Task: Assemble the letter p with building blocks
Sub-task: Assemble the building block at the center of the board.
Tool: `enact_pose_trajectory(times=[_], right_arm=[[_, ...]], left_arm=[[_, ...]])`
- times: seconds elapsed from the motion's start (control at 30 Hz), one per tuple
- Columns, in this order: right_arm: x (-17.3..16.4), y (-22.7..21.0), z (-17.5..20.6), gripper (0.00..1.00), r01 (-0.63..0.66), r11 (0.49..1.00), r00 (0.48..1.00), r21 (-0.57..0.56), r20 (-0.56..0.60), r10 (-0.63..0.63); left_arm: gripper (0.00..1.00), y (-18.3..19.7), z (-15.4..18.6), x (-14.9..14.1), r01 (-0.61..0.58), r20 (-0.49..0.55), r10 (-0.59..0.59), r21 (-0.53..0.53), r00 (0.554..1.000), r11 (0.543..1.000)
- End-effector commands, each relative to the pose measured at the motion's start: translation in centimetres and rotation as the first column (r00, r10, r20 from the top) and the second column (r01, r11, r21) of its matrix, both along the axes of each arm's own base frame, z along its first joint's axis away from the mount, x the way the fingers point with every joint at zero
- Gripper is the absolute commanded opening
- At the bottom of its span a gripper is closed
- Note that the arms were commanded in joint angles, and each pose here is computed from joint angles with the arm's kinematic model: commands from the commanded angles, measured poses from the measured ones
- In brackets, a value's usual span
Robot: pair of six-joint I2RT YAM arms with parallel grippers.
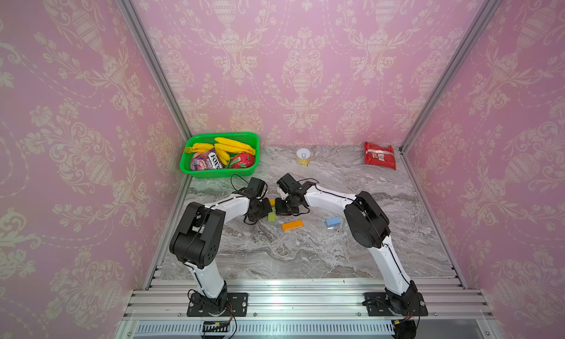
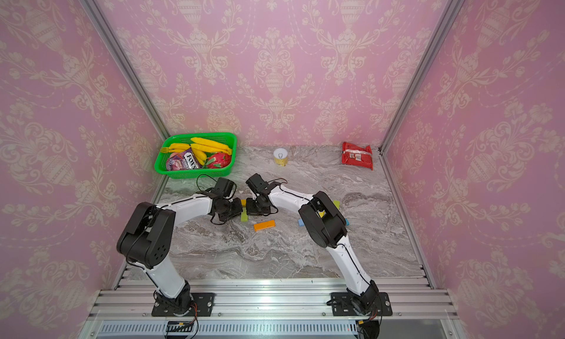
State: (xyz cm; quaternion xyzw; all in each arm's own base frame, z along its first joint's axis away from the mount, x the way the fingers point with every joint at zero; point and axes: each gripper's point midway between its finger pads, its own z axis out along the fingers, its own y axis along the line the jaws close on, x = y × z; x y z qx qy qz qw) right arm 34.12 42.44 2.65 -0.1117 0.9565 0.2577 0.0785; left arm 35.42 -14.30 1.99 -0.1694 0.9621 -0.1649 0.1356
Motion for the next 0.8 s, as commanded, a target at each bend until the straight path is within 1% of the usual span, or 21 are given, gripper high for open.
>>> enact_pose_trajectory(times=[0.0,0.53,0.77], right_arm=[[-0.1,-0.8,-1.5,0.09,0.022,0.999,0.999,-0.04,-0.035,-0.023],[0.5,0.3,-1.9,0.09,0.011,1.0,0.999,-0.024,-0.047,-0.012],[0.7,0.1,-1.8,0.09,0.016,1.0,0.999,-0.027,-0.044,-0.017]], left_arm=[[0.0,0.1,-0.5,0.4,0.013,-0.005,-0.013,0.032,1.0,0.999],[0.0,0.1,-0.5,0.7,0.009,-0.009,-0.008,0.037,1.0,0.999],[0.0,0.3,-0.6,1.1,0.01,-0.012,-0.009,0.044,1.0,0.999]])
